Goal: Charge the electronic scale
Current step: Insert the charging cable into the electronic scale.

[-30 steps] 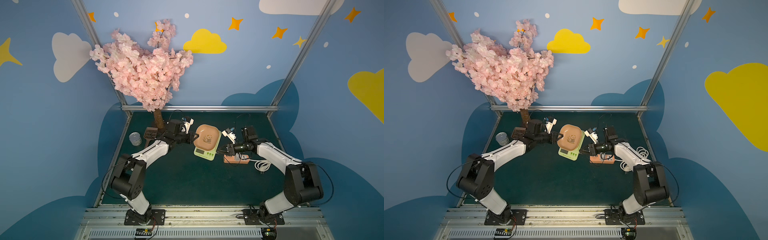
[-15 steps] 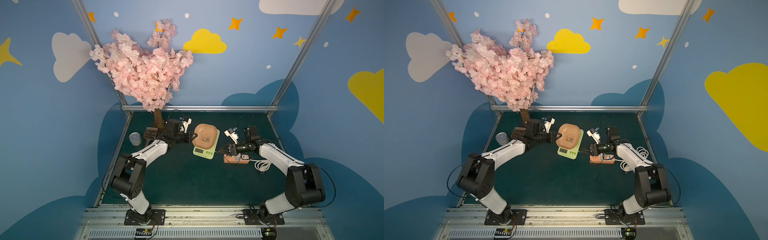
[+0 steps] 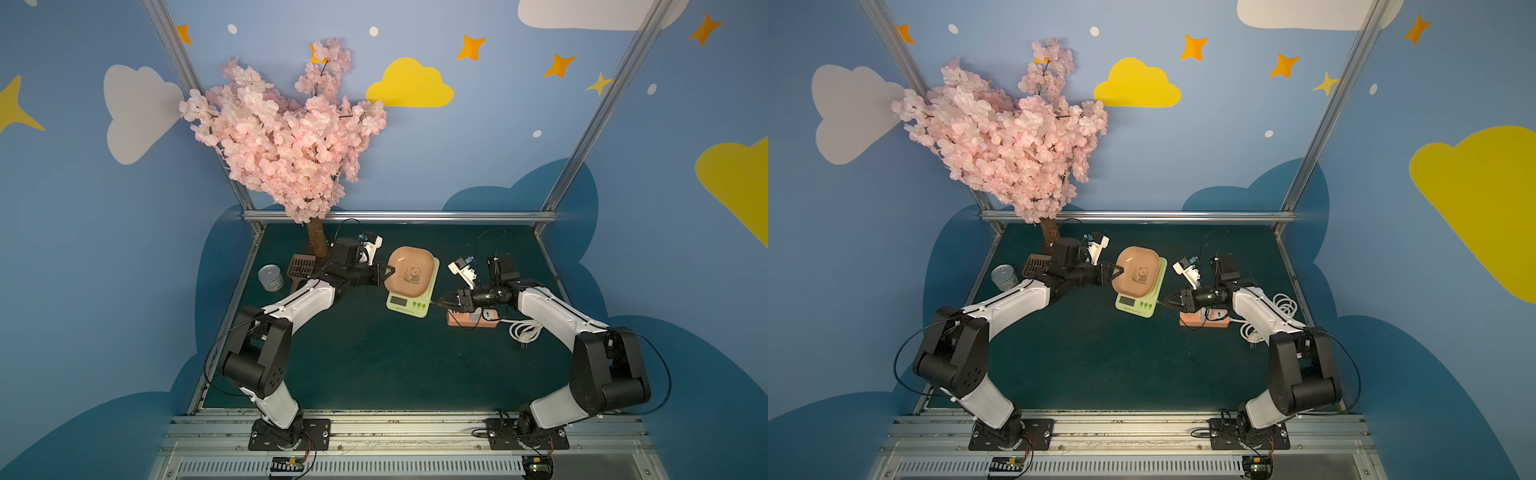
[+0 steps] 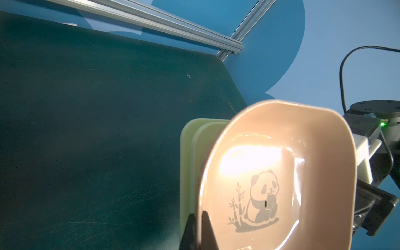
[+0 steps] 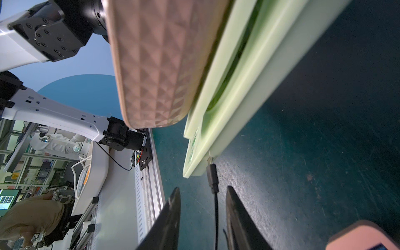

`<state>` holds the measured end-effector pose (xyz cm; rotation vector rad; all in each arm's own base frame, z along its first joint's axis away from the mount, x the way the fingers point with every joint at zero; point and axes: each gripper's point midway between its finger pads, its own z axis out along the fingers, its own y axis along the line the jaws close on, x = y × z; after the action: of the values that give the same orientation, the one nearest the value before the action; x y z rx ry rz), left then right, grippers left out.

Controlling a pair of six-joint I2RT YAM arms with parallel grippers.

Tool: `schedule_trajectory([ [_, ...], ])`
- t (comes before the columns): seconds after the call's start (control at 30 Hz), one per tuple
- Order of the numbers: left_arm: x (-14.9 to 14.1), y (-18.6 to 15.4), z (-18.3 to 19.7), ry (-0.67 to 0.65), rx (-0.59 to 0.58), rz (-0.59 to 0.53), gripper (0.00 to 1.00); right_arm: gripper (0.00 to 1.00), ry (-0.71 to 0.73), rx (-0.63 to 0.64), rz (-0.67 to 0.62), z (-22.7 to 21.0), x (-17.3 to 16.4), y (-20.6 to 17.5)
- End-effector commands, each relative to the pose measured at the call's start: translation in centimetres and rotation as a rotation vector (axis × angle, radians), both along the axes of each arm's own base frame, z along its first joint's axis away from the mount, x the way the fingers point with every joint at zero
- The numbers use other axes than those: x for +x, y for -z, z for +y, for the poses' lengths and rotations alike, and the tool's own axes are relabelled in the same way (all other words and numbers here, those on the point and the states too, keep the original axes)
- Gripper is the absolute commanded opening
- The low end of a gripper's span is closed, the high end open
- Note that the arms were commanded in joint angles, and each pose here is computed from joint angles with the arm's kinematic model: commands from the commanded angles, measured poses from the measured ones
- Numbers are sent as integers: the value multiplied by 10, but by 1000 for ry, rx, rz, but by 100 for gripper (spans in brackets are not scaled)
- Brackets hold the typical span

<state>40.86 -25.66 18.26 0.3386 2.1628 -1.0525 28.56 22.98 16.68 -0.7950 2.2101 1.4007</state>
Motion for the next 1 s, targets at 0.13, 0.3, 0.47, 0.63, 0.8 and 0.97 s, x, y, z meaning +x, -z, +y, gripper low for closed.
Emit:
schedule_trajectory([
  [0.13, 6, -32, -6, 28, -68, -76, 3, 31, -24, 16, 36, 1, -4, 7],
  [0.3, 6, -33, -7, 31, -75, -75, 3, 28, -29, 22, 39, 2, -4, 7],
  [0.47, 6, -34, -7, 27, -75, -77, 3, 20, -38, 32, 41, 4, -5, 6],
  [0.63, 8, -35, -6, 19, -76, -76, 3, 16, -44, 39, 42, 6, -4, 6],
  [0.8, 7, -37, -7, 23, -83, -77, 3, 9, -46, 53, 41, 8, -3, 4],
  [0.97, 7, -36, -7, 24, -85, -76, 3, 5, -44, 72, 41, 10, 0, 0],
])
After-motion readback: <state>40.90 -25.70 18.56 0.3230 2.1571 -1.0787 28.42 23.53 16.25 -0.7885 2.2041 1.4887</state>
